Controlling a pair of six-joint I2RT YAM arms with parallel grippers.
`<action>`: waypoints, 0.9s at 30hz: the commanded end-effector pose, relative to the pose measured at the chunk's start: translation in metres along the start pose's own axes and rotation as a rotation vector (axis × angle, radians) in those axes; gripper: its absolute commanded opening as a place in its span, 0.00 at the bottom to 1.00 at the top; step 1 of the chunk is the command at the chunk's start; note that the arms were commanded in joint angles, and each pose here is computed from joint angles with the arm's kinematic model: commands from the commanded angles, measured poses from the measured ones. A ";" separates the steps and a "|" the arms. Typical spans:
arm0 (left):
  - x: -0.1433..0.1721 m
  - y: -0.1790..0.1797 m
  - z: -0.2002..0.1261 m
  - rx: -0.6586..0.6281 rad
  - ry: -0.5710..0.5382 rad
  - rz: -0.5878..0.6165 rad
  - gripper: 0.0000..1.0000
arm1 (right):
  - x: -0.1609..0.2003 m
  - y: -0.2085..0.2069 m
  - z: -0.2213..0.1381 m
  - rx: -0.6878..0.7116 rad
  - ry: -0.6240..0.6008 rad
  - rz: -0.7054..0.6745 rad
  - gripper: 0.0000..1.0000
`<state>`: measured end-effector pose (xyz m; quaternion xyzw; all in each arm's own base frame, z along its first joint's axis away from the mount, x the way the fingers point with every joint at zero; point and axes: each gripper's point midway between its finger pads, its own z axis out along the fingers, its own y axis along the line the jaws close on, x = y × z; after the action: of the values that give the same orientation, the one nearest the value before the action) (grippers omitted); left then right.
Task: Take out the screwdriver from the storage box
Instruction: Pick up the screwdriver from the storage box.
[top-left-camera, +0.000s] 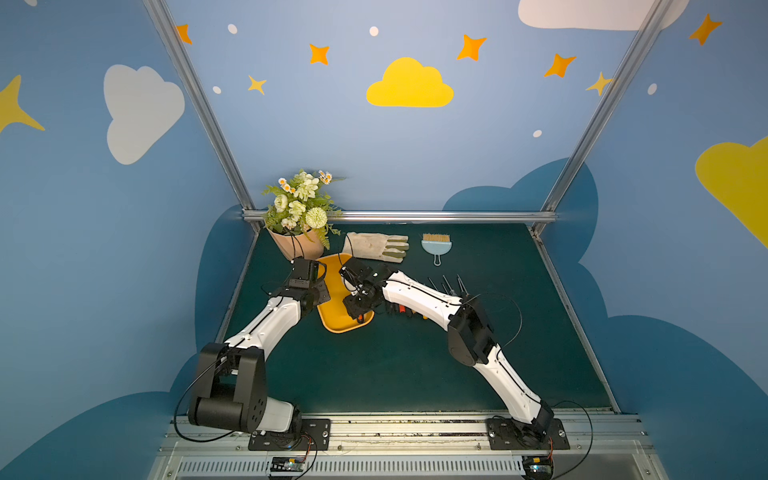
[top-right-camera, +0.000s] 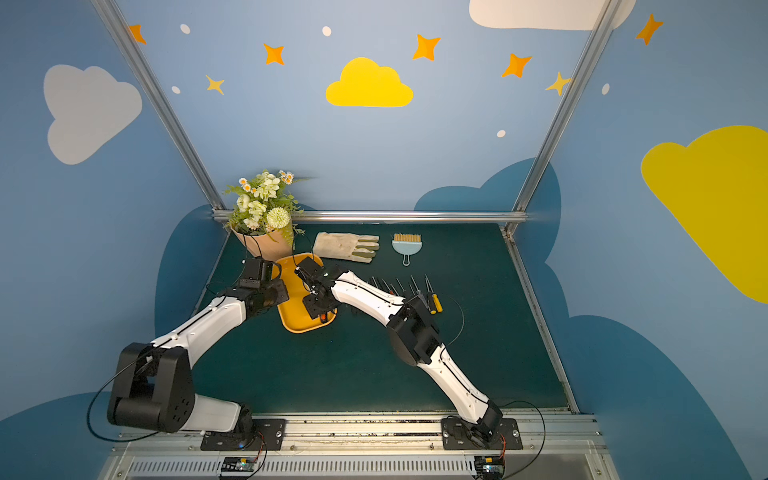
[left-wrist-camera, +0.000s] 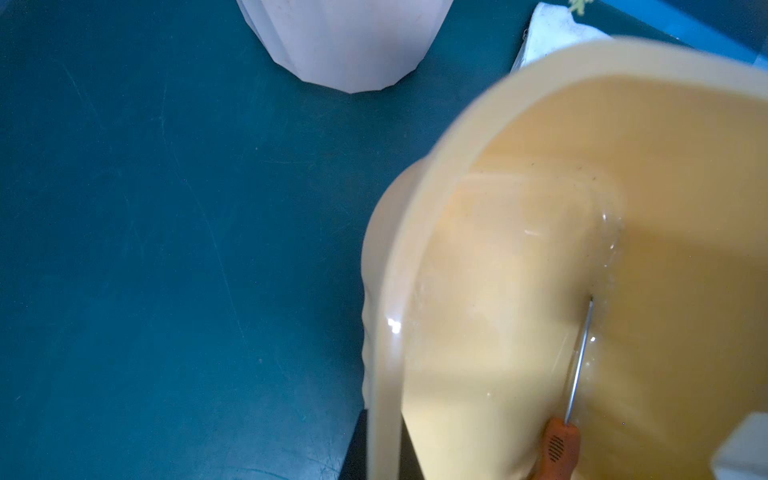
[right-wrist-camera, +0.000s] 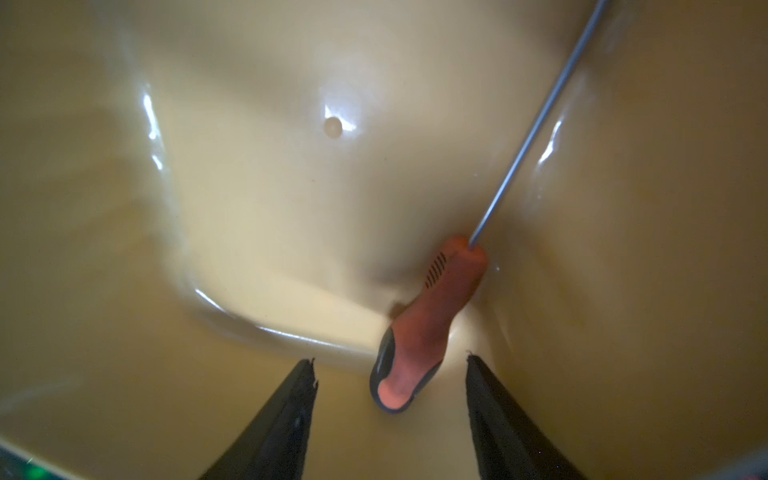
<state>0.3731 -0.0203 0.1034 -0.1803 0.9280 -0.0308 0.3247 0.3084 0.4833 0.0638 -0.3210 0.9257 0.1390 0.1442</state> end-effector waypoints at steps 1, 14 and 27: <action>-0.014 -0.005 -0.003 0.012 -0.035 -0.002 0.02 | 0.003 -0.015 0.020 0.057 0.017 0.033 0.59; -0.016 -0.001 -0.004 -0.003 -0.034 -0.002 0.02 | 0.017 -0.017 0.049 0.055 0.069 0.049 0.45; -0.017 0.004 -0.004 -0.026 -0.030 -0.008 0.02 | 0.003 -0.006 0.017 -0.017 0.032 0.082 0.00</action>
<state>0.3721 -0.0144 0.1024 -0.1877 0.9281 -0.0216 0.3208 0.3177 0.4937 0.0410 -0.2928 0.9338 0.1508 0.1395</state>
